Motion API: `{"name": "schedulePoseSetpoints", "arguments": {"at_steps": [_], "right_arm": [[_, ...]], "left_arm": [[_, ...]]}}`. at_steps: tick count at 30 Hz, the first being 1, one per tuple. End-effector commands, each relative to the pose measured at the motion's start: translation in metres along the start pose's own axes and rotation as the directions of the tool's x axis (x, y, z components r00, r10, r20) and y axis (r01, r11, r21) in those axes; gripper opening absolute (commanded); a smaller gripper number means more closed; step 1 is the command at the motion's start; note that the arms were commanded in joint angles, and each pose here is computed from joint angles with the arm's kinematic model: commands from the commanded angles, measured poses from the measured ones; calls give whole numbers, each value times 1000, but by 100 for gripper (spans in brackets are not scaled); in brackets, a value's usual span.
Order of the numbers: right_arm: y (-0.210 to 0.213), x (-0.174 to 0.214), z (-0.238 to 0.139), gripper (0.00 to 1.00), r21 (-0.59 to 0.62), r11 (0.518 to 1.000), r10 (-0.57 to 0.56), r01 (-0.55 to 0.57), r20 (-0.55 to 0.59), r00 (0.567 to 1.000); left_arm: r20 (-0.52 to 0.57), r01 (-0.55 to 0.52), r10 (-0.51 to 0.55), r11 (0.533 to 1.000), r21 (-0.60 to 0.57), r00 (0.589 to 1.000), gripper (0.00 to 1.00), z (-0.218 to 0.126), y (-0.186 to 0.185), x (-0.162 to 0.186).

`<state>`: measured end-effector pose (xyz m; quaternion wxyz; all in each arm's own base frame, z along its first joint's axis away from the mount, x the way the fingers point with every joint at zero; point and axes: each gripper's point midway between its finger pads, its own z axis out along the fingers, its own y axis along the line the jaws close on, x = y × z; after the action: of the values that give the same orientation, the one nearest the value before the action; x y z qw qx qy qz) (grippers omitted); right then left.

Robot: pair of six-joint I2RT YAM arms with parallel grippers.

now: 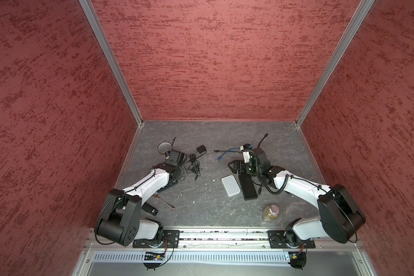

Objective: Insert the plug into the switch port

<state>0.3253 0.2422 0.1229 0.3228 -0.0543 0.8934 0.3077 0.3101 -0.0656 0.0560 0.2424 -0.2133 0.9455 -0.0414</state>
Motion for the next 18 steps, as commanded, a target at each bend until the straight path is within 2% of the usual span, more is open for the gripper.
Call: {"name": "schedulePoseSetpoints", "arguments": {"at_steps": [1,12,15,18], "right_arm": [[2,4,3,87,-10,1000,18,-18,-3,1000],[2,7,4,87,-8,1000,16,-17,-11,1000],[3,8,4,87,-9,1000,15,-15,-14,1000],[2,8,5,87,-7,1000,15,-16,-15,1000]], "left_arm": [[-23,11,-12,1000,-9,1000,35,10,2,4],[-53,0,-3,998,-60,999,29,30,4,7],[-53,-9,5,998,-68,999,26,34,3,6],[-58,-21,17,997,-69,998,18,36,0,5]]}}
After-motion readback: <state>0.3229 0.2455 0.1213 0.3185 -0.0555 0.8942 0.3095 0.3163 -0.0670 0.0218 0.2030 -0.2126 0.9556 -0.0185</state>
